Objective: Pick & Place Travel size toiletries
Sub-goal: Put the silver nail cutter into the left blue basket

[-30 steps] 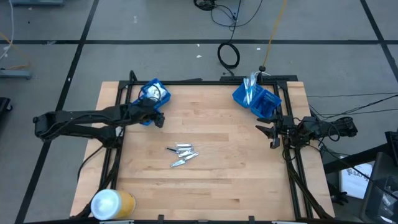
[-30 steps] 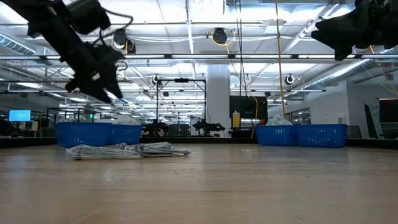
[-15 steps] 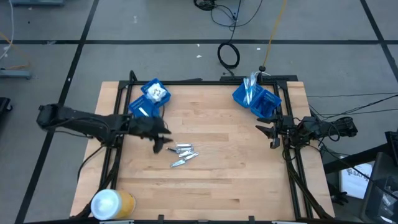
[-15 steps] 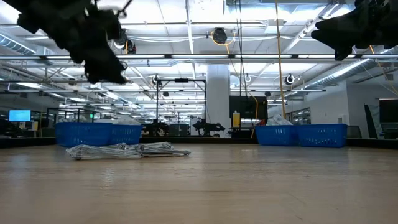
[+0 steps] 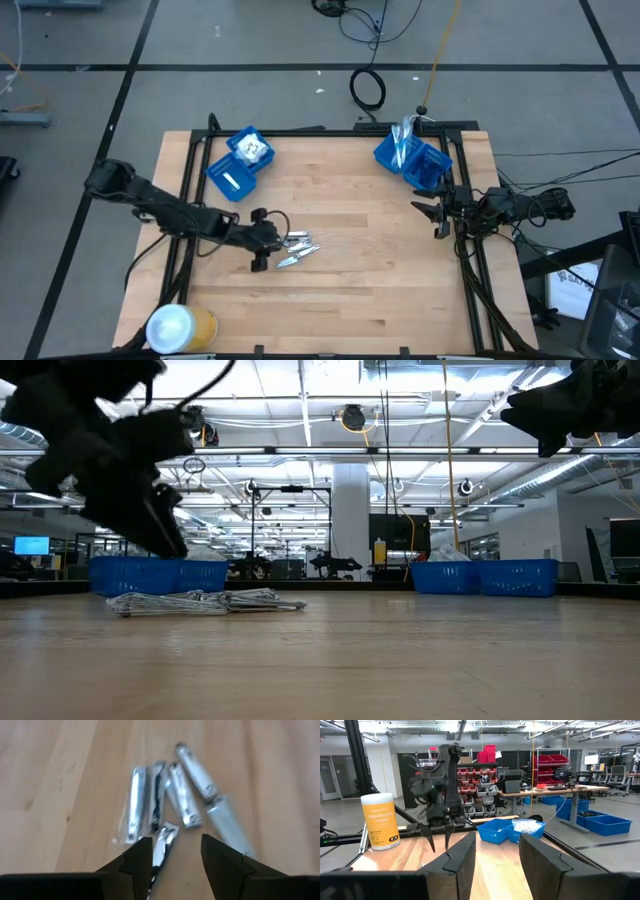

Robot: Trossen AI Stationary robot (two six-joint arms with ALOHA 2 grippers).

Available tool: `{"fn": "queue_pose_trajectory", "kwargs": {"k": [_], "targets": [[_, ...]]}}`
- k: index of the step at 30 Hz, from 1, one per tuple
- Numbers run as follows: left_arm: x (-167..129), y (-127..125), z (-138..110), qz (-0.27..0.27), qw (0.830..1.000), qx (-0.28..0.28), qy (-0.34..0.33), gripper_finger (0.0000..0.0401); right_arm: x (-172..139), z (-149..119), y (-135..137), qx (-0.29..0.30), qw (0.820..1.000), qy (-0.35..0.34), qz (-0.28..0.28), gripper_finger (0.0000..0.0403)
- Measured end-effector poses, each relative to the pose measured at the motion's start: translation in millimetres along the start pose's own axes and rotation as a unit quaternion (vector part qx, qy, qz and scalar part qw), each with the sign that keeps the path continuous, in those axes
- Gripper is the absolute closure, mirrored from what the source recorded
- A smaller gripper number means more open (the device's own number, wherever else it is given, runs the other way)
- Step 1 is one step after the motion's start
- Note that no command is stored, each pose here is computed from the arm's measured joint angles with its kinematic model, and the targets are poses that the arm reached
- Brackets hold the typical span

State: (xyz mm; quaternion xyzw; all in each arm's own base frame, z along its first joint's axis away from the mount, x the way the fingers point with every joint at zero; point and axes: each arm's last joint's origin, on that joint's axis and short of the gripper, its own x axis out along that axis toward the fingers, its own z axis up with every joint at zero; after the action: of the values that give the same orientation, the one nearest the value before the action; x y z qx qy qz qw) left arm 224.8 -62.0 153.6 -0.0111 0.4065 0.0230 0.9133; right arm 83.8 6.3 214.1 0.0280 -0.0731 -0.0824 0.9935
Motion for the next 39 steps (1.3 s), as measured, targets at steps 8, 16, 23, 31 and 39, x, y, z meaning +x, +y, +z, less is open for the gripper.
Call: {"fn": "queue_pose_trajectory", "kwargs": {"k": [8, 16, 23, 31, 39], "targets": [[25, -1, -12, 0.014, 0.999, 0.005, 0.045, 0.0243, 0, 0, 0, 0.000, 1.000, 0.000, 0.000, 0.0264], [35, -1, -17, 0.020, 0.998, 0.008, 0.062, 0.0249, 0, 0, 0, 0.000, 1.000, 0.000, 0.000, 0.0264], [42, 4, -20, 0.029, 0.997, -0.002, 0.075, 0.0249, 0, 0, 0, 0.000, 1.000, 0.000, 0.000, 0.0264], [42, 3, -21, 0.016, 0.996, -0.019, 0.082, 0.0301, 0, 0, 0, 0.000, 1.000, 0.000, 0.000, 0.0264], [38, 7, -19, 0.006, 0.995, -0.061, 0.083, 0.0381, 0, 0, 0, 0.000, 1.000, 0.000, 0.000, 0.0264]]}}
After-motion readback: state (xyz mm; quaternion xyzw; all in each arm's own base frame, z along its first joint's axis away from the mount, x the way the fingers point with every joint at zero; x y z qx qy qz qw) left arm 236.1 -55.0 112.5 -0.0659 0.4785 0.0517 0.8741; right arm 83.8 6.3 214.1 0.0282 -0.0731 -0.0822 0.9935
